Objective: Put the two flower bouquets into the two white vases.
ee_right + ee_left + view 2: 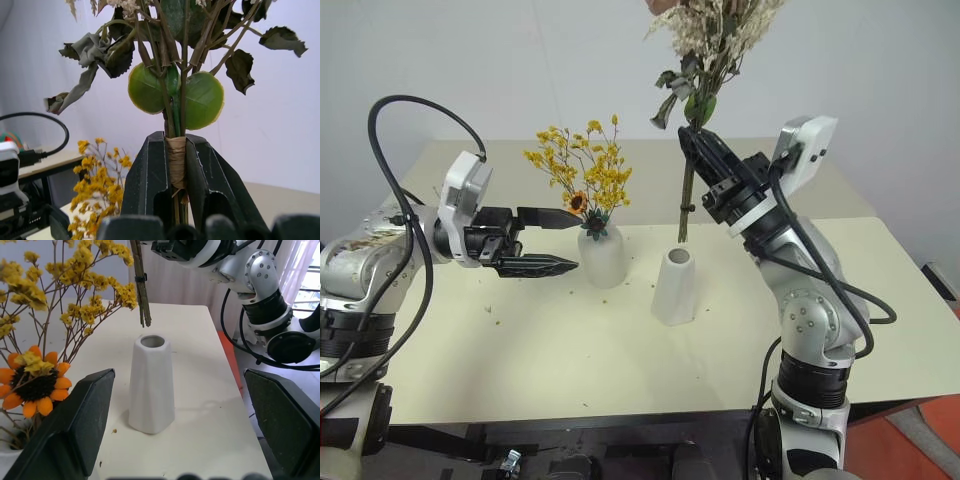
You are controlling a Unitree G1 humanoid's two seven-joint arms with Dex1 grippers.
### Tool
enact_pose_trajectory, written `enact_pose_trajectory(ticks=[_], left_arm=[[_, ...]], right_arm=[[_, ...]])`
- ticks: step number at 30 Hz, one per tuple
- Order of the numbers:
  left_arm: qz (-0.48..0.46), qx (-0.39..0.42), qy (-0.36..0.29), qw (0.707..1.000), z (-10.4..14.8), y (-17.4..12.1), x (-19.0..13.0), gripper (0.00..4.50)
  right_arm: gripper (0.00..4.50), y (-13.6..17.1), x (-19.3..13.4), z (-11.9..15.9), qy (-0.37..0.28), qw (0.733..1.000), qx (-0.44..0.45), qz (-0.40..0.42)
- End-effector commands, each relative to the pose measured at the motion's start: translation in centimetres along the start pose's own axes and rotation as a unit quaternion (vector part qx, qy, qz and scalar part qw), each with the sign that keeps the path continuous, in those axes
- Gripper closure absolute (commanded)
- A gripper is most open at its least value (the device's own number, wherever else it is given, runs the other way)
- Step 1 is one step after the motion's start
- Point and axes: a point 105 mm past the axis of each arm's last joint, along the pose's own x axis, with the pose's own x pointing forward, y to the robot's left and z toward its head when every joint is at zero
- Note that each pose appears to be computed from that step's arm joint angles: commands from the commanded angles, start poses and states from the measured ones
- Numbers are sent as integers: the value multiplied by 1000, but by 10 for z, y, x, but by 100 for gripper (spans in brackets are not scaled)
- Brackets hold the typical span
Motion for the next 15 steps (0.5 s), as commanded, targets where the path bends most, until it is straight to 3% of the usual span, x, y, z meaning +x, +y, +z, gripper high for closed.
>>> enact_pose_trajectory(ticks=[1,15], left_arm=[[-5,22,-1,1000,10,-2,-1,0],[1,21,1,1000,8,-2,-4,0]], right_arm=[[426,-1,-2,2,-17,1000,-20,-4],[426,2,-6,-16,-4,1000,-25,-9]])
